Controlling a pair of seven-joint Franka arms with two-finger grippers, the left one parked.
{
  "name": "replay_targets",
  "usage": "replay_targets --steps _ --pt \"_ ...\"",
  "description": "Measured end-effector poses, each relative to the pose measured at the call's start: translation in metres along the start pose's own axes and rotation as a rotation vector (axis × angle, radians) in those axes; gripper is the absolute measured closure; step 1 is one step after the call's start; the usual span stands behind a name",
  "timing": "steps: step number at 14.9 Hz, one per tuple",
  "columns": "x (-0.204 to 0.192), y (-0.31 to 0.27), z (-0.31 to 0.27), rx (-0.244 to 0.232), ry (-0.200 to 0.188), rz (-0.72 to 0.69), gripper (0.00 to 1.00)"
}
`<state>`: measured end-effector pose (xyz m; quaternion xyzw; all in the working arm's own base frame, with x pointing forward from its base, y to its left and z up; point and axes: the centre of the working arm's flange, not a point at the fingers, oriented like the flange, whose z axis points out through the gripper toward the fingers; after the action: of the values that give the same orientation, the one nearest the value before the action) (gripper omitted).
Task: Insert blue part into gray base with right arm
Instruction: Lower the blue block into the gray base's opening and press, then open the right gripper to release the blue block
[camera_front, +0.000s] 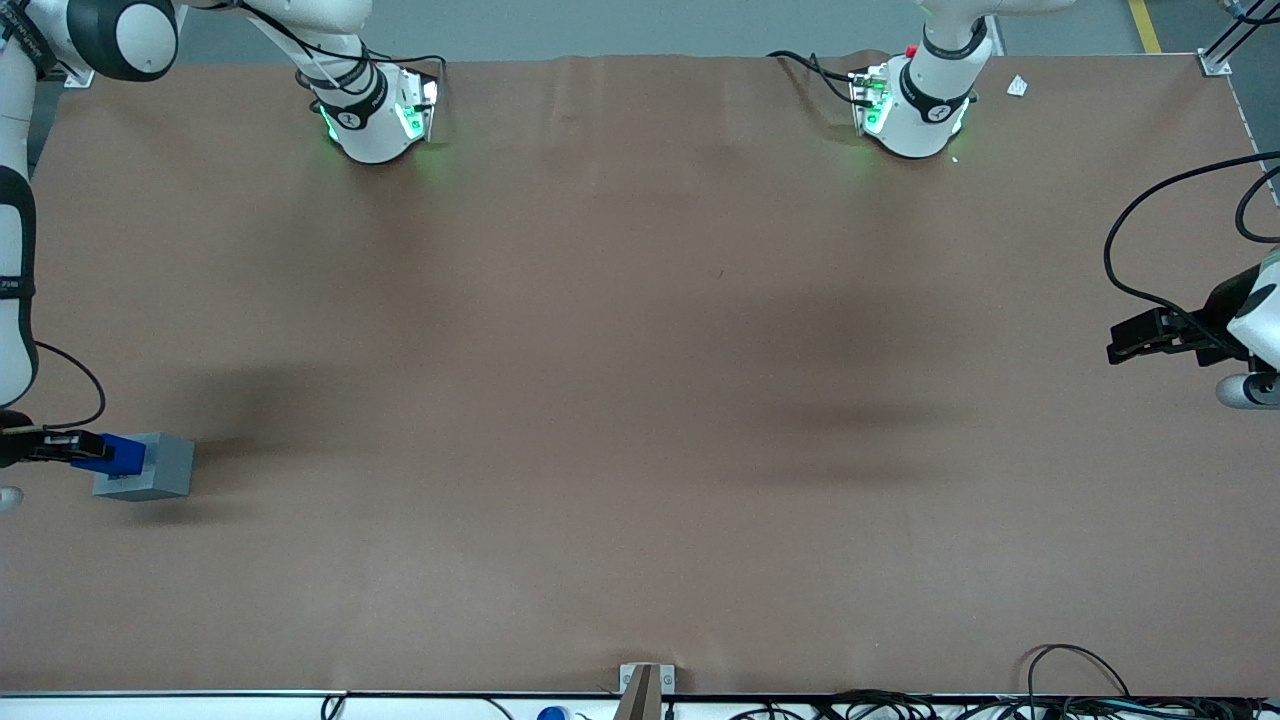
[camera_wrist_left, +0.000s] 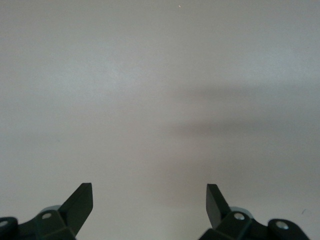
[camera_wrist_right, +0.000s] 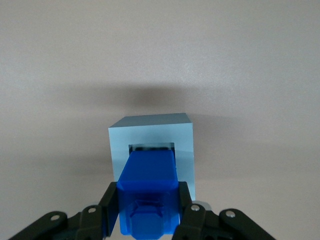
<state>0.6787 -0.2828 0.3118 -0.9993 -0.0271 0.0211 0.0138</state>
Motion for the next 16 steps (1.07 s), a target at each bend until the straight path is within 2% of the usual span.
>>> replay_targets --steps 3,8,16 --pt "0.000 0.000 0.000 -0.001 0.001 0.000 0.49" --pt "0.007 0.005 0.015 -0.018 0.041 0.003 0.49" --pt "0.008 0.003 0.018 -0.014 0.039 0.000 0.47"
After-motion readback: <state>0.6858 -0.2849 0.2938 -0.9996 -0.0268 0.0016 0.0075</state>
